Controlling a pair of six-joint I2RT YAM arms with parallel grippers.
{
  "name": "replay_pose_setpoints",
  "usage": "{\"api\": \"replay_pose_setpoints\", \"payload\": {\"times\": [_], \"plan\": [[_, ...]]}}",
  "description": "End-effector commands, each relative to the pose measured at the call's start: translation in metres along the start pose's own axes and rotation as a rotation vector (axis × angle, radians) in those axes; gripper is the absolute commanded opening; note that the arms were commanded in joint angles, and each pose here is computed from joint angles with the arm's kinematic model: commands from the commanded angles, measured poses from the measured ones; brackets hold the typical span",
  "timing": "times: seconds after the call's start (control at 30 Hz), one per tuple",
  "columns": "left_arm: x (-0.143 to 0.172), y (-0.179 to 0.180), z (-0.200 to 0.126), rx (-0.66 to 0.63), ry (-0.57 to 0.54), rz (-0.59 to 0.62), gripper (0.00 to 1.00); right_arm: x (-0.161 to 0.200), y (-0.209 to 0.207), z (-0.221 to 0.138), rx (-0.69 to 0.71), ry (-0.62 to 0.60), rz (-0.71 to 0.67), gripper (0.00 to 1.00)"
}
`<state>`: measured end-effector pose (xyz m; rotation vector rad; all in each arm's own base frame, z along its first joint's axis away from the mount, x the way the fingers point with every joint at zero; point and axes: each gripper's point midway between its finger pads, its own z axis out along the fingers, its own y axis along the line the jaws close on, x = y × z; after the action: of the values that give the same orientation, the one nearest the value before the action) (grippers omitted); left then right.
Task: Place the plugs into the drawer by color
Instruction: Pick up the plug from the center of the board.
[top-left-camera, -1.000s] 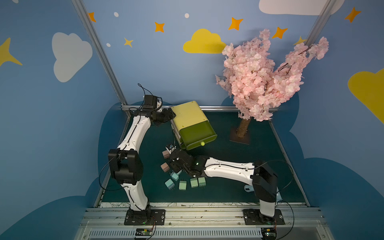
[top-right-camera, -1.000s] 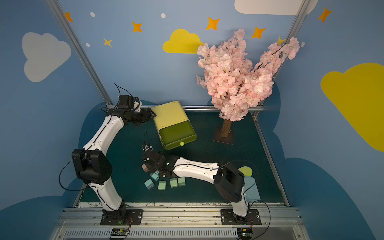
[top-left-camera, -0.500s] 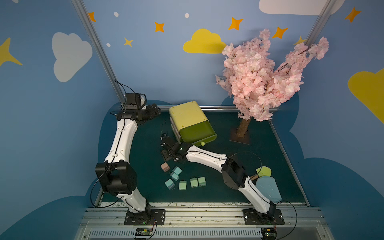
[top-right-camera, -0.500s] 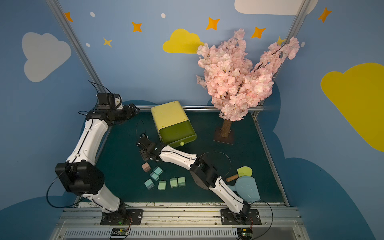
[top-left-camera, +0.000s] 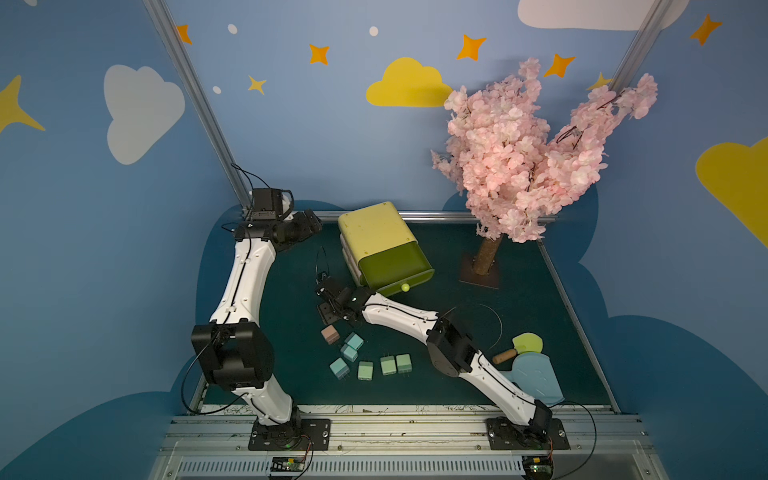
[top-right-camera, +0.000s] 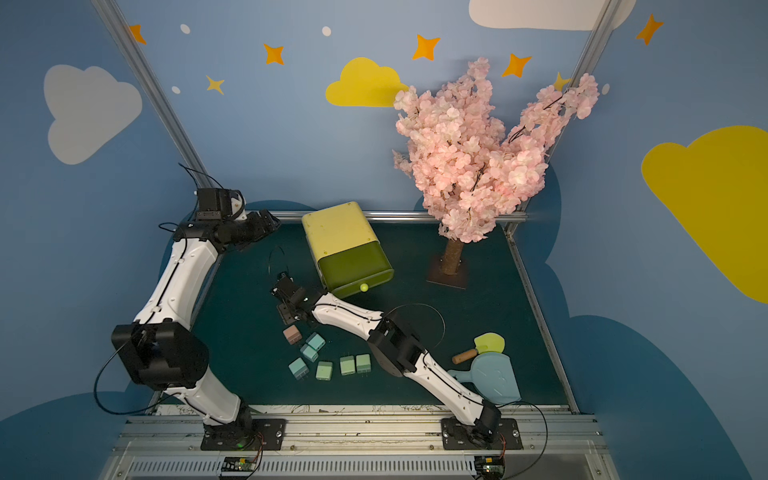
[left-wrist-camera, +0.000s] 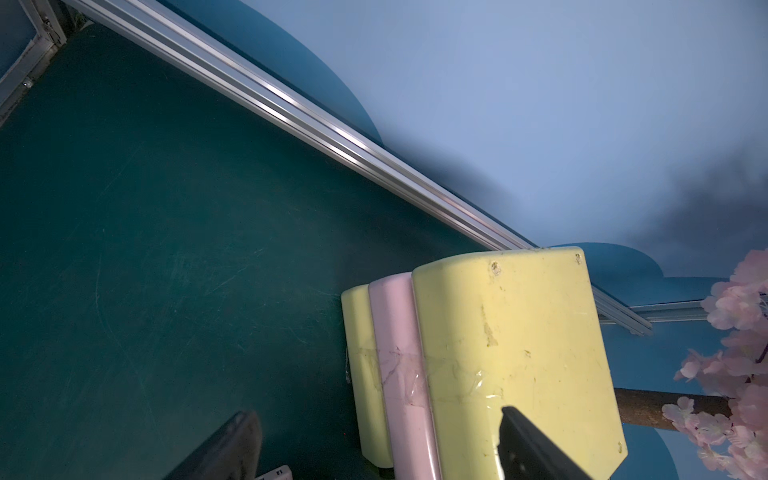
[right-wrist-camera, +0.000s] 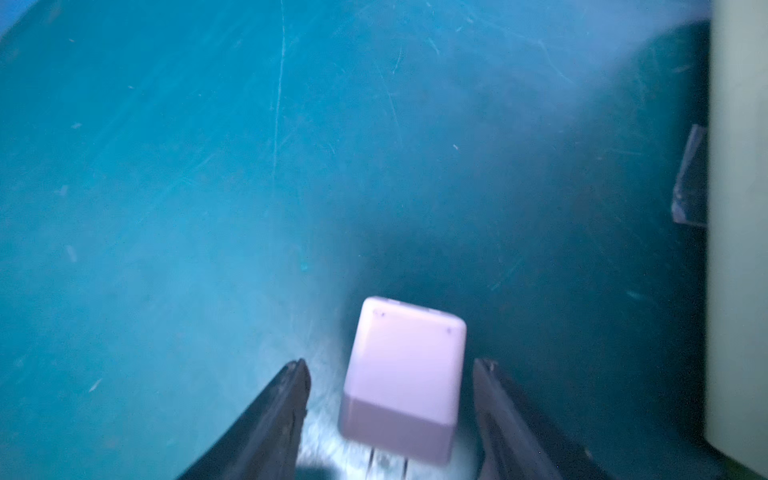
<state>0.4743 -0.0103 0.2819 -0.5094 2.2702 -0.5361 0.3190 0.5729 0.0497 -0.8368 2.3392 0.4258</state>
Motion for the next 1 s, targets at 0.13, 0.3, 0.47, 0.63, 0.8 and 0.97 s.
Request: {"api": "replay_pose_setpoints", "payload": {"times": [0.13, 0.3, 0.47, 0.63, 0.8, 0.97], "plan": [[0.006, 0.0, 0.011, 0.009, 0.024, -0.004, 0.91, 0.007, -0.002, 0.013, 0.016, 0.015, -0.022, 0.6], [0.008, 0.0, 0.013, 0.008, 0.03, -0.001, 0.91, 0.006, -0.001, 0.014, 0.014, 0.012, -0.021, 0.49], [0.008, 0.0, 0.014, 0.005, 0.032, 0.001, 0.91, -0.012, 0.007, -0.01, 0.0, -0.025, -0.031, 0.36], [0.007, -0.001, 0.011, 0.009, 0.026, 0.006, 0.91, -0.054, 0.024, -0.077, -0.04, -0.141, -0.057, 0.33], [0.005, -0.002, 0.008, 0.009, 0.017, 0.016, 0.91, -0.087, 0.017, -0.156, -0.052, -0.273, -0.062, 0.31], [0.012, -0.014, 0.015, 0.027, 0.037, 0.033, 0.91, -0.099, -0.011, -0.218, -0.033, -0.34, -0.047, 0.31]]}}
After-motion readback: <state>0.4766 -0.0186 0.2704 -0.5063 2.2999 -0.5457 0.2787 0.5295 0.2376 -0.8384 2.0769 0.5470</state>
